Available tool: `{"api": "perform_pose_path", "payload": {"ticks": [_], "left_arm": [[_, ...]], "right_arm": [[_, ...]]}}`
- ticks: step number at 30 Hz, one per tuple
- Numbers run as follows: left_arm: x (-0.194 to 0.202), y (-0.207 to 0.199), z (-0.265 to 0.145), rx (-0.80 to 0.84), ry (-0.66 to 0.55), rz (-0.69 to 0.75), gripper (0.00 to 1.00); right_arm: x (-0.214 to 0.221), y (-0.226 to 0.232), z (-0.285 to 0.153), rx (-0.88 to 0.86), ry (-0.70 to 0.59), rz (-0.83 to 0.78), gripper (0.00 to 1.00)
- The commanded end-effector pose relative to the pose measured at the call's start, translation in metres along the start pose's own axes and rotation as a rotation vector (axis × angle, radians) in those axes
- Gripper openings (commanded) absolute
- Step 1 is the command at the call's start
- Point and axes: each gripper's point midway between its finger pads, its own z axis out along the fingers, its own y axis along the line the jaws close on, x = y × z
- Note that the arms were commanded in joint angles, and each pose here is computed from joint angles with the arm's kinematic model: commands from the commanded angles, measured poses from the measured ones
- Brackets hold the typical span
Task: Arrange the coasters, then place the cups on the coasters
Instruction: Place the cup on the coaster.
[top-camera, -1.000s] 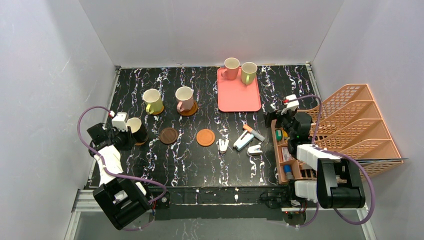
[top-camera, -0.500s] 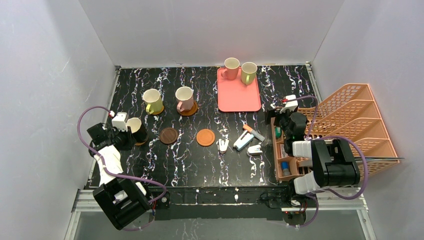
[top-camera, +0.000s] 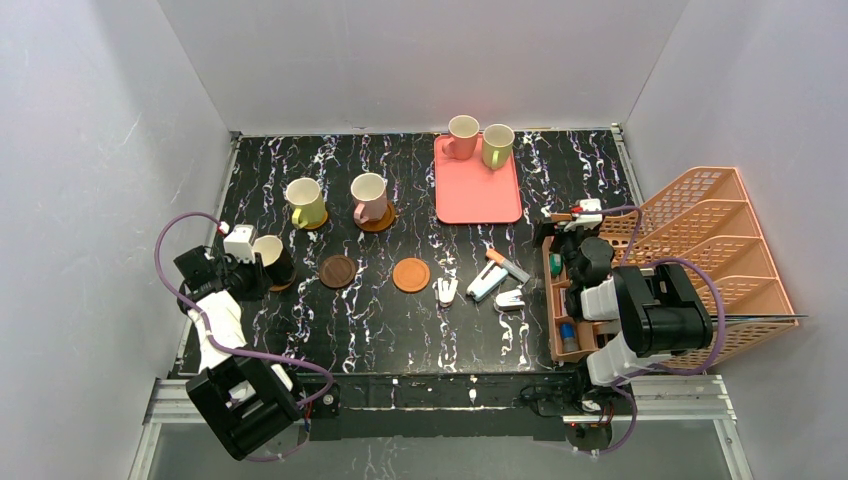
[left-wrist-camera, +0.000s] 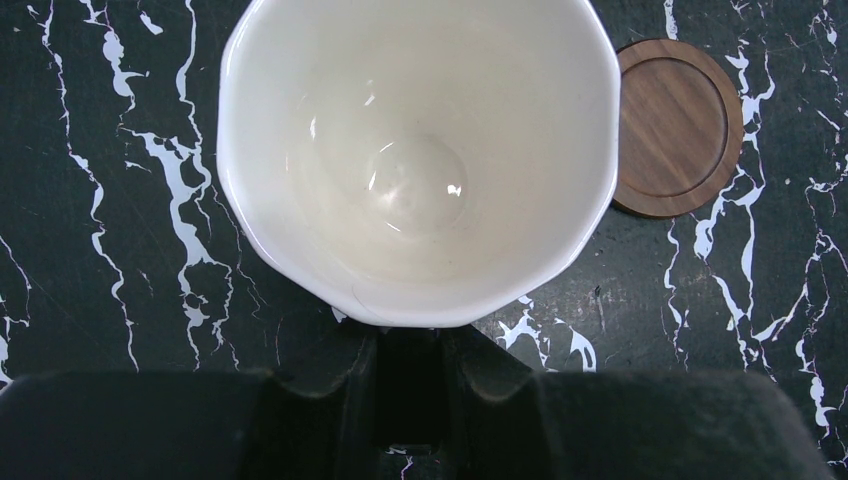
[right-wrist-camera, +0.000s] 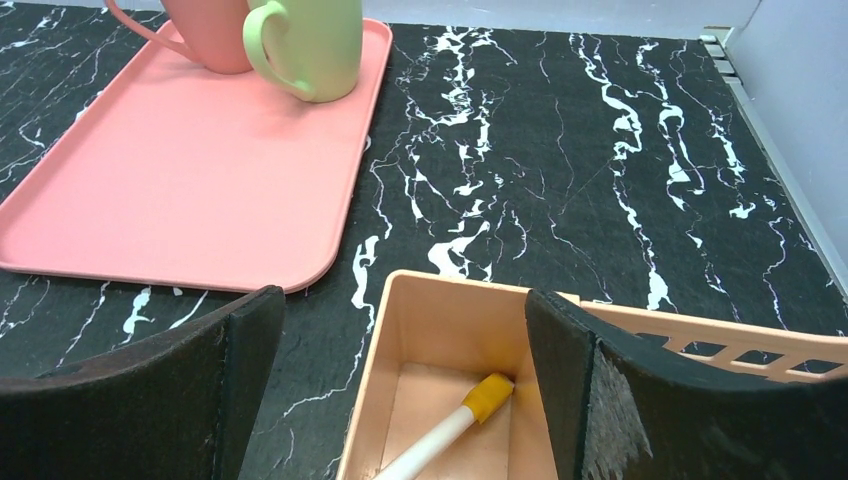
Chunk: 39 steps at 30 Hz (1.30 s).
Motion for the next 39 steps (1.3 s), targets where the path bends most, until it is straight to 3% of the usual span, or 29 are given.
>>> {"api": "perform_pose_path", "payload": {"ticks": [1, 39], "left_arm": [[-0.023, 0.001, -0.007, -0.004, -0.063, 0.042, 0.0], [-0.027, -0.009, -0.015, 0.022, -0.089, 0.076, 0.0]], "right_arm": [[0.042, -0.025, -0.01, 0.118, 0.14, 0.039, 0.98], [0.042, -0.026, -0.009, 0.123, 0.148, 0.044, 0.98]]}}
